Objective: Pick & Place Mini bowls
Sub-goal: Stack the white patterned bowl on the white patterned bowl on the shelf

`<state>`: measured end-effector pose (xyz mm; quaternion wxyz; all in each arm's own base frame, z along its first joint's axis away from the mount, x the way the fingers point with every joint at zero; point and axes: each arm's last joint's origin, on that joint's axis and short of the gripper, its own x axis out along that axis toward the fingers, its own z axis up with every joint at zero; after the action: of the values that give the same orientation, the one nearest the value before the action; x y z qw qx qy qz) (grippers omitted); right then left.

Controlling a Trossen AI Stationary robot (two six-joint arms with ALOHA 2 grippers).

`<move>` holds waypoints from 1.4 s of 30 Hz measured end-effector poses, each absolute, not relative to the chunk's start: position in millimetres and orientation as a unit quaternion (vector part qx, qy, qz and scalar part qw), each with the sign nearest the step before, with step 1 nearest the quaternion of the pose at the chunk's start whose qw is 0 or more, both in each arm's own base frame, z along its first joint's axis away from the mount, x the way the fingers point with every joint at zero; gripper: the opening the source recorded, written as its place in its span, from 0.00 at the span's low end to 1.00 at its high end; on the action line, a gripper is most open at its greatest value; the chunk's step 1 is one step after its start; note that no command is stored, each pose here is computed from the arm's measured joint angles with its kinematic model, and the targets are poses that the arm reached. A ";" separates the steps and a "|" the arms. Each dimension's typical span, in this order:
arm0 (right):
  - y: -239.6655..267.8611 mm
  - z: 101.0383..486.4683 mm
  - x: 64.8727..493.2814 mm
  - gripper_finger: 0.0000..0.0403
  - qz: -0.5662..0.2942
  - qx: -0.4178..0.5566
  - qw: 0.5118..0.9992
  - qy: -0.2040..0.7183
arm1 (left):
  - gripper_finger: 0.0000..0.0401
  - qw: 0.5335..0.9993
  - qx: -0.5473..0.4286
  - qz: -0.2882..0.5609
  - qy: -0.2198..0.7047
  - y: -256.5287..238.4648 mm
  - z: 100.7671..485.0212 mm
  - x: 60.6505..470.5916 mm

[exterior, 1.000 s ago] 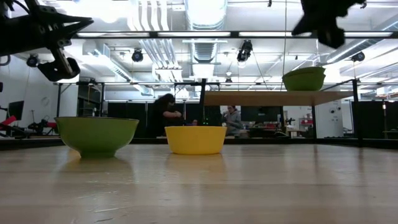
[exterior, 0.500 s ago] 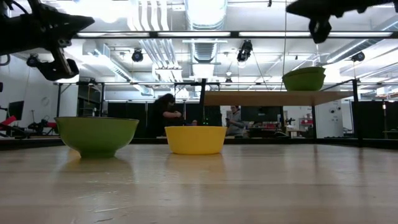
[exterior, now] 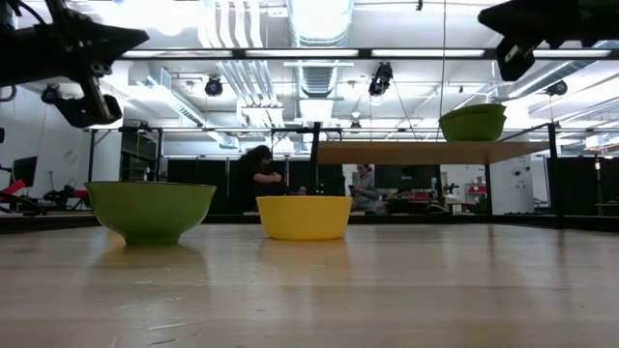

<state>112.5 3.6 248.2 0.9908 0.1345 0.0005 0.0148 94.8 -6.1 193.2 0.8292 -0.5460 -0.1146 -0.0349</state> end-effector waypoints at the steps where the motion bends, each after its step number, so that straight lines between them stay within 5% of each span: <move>1: 3.6 245.9 110.6 0.02 0.016 0.135 0.991 -0.002 | 0.00 0.828 -0.548 -0.033 -0.113 -6.1 192.8 95.0; 18: 3.4 190.2 94.4 0.02 0.029 0.139 0.989 -0.047 | 0.01 0.779 -0.623 0.064 -0.014 -4.7 179.7 95.5; 24: 4.3 181.0 96.6 0.02 0.045 0.126 0.988 -0.073 | 0.08 0.774 -0.619 0.120 0.054 -4.4 189.9 93.2; 34: 4.2 170.6 98.0 0.02 0.037 0.155 0.987 -0.018 | 0.27 0.795 -0.545 0.195 0.182 -7.4 212.0 112.9; 42: 4.1 165.2 99.2 0.02 0.030 0.156 0.987 0.011 | 0.32 0.832 -0.396 0.233 0.312 -11.7 223.5 151.2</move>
<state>99.2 4.1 165.2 0.9872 0.1563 0.0106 0.0303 151.2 -11.7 223.5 0.8321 -0.3956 0.3116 0.2325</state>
